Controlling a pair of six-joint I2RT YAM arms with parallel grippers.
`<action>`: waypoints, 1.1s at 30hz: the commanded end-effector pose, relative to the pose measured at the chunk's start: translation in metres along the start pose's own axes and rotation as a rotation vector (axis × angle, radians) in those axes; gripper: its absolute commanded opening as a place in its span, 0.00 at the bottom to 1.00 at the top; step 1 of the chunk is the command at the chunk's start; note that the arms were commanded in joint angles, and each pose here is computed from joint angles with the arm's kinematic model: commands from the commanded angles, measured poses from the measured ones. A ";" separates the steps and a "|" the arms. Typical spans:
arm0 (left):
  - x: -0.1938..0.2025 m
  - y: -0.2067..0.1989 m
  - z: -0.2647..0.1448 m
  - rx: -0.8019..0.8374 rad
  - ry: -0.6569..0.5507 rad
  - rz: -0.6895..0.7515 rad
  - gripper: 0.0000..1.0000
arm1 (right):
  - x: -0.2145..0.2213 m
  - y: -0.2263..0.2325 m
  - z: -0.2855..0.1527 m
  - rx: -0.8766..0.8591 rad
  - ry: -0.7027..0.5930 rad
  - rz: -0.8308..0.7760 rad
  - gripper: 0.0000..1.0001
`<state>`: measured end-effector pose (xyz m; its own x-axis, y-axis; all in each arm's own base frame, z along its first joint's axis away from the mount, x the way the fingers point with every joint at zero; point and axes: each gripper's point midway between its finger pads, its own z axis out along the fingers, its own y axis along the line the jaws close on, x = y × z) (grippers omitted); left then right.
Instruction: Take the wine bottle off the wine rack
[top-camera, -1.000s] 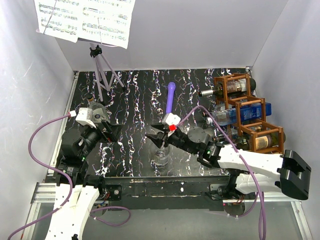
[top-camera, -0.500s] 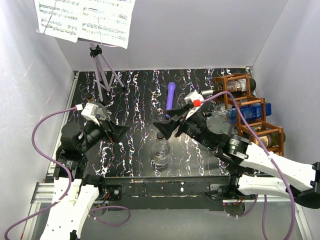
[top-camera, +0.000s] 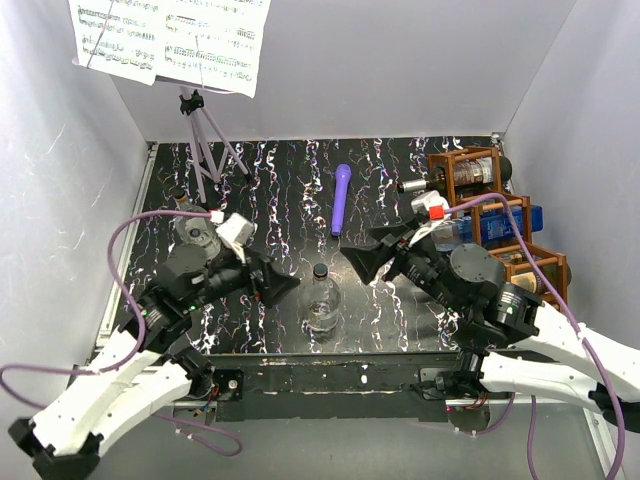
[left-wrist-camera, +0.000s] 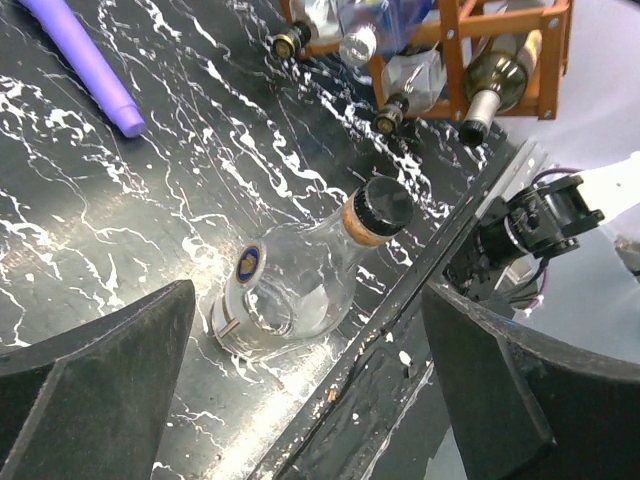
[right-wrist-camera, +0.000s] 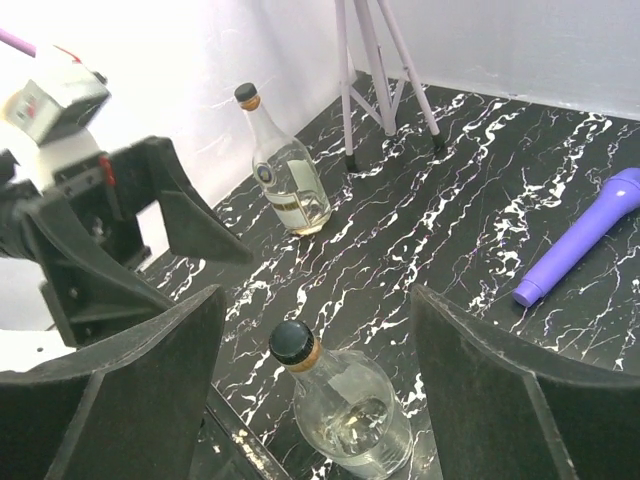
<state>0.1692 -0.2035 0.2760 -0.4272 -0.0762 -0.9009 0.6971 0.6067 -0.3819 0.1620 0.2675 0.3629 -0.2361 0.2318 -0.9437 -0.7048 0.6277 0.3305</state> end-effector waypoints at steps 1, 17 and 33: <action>-0.014 -0.002 0.021 -0.095 -0.054 0.056 0.96 | -0.016 -0.008 -0.011 0.027 -0.068 -0.003 0.82; 0.011 -0.022 0.083 -0.160 0.026 0.144 0.44 | -0.016 -0.032 -0.031 0.097 -0.112 -0.047 0.83; -0.117 0.092 0.058 -0.619 -0.144 0.238 0.00 | -0.003 -0.024 -0.032 0.036 -0.032 -0.124 0.85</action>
<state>0.2676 -0.2194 0.2334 -0.4213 0.1752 -0.8898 0.4255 0.9046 -0.0234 0.1622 0.2288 0.3467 -0.1408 0.1707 -0.9752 -0.6835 0.6959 0.2205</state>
